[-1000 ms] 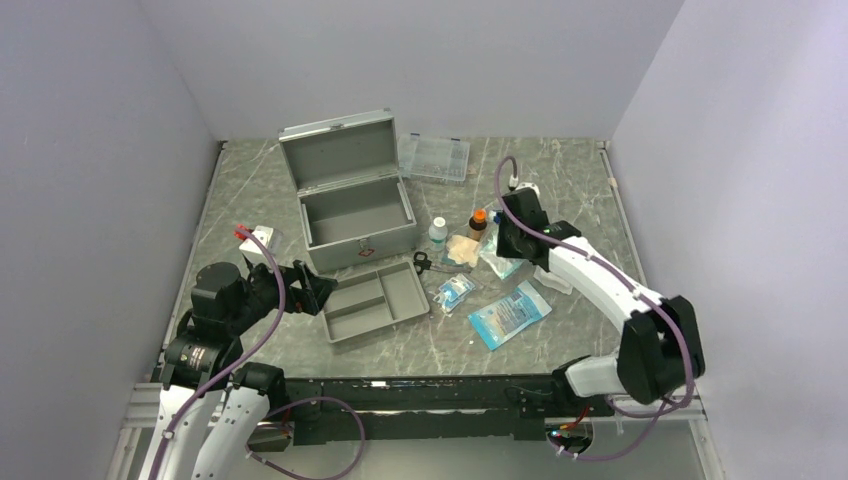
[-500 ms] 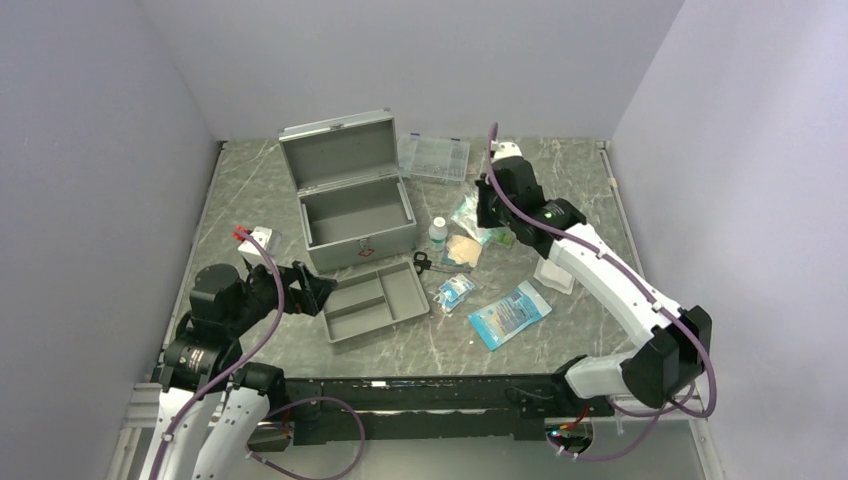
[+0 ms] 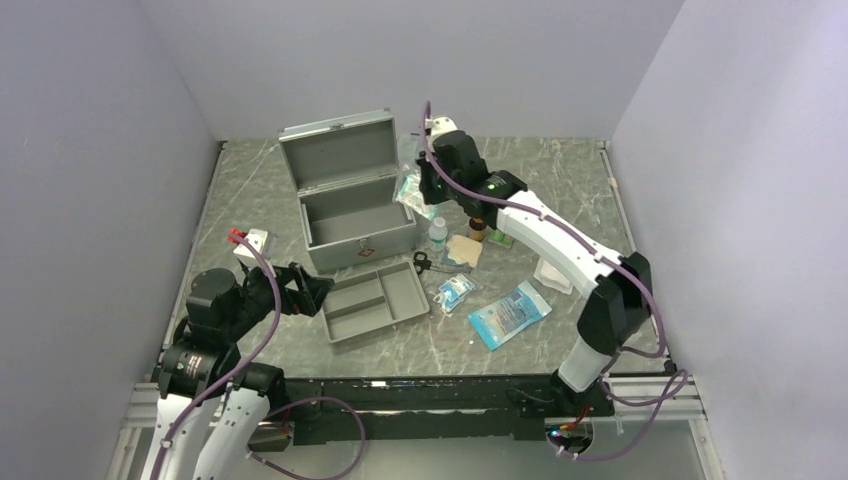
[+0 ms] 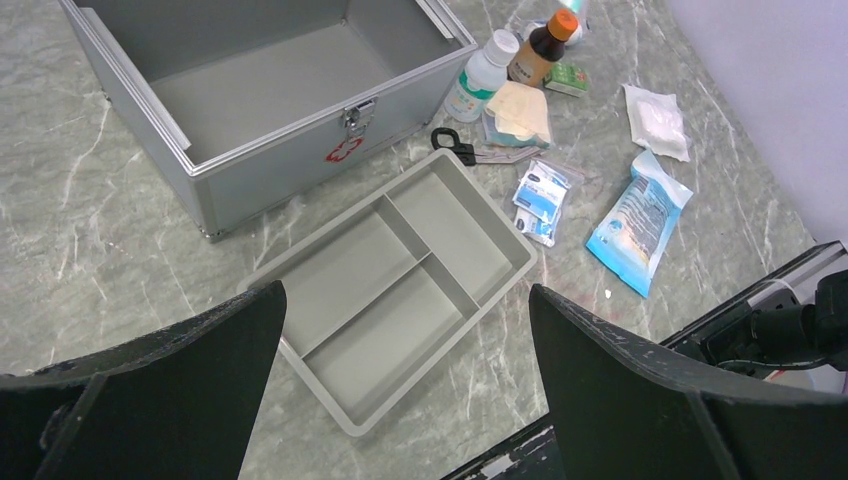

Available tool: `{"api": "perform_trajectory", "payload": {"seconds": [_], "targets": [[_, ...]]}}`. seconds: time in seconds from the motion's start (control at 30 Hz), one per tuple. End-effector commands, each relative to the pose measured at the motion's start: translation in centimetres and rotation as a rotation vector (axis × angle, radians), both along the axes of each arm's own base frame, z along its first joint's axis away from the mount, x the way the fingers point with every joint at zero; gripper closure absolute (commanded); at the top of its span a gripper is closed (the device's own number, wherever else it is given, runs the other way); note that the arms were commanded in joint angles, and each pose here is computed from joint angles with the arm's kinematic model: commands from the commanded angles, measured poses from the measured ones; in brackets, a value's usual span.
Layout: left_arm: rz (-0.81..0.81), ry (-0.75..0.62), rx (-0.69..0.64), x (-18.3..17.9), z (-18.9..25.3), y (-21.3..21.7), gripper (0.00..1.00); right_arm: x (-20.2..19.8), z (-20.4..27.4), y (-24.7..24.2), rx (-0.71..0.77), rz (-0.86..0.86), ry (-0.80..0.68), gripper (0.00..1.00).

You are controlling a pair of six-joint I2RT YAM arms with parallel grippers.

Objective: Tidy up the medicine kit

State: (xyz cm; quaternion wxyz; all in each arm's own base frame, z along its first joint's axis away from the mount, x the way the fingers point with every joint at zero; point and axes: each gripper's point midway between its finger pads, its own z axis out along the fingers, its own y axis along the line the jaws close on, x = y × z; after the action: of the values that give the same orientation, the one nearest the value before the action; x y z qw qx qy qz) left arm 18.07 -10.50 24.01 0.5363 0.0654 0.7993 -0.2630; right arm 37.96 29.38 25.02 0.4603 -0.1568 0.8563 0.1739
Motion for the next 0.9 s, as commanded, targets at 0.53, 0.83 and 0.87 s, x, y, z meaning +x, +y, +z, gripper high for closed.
{"api": "perform_trajectory", "payload": {"seconds": [0.53, 0.83, 0.87], "targets": [[0.038, -0.052, -0.005, 0.1, 1.1, 0.6, 0.01, 5.6, -2.7, 13.7, 0.023, 0.363, -0.127, 1.0], [0.041, -0.058, -0.006, 0.1, 1.2, 0.6, 0.01, 6.1, -8.1, 14.9, -0.08, 0.447, -0.101, 1.0], [0.04, -0.058, -0.006, 0.1, 1.2, 0.6, 0.01, 5.9, -8.6, 14.8, -0.089, 0.46, -0.098, 1.0]]}}
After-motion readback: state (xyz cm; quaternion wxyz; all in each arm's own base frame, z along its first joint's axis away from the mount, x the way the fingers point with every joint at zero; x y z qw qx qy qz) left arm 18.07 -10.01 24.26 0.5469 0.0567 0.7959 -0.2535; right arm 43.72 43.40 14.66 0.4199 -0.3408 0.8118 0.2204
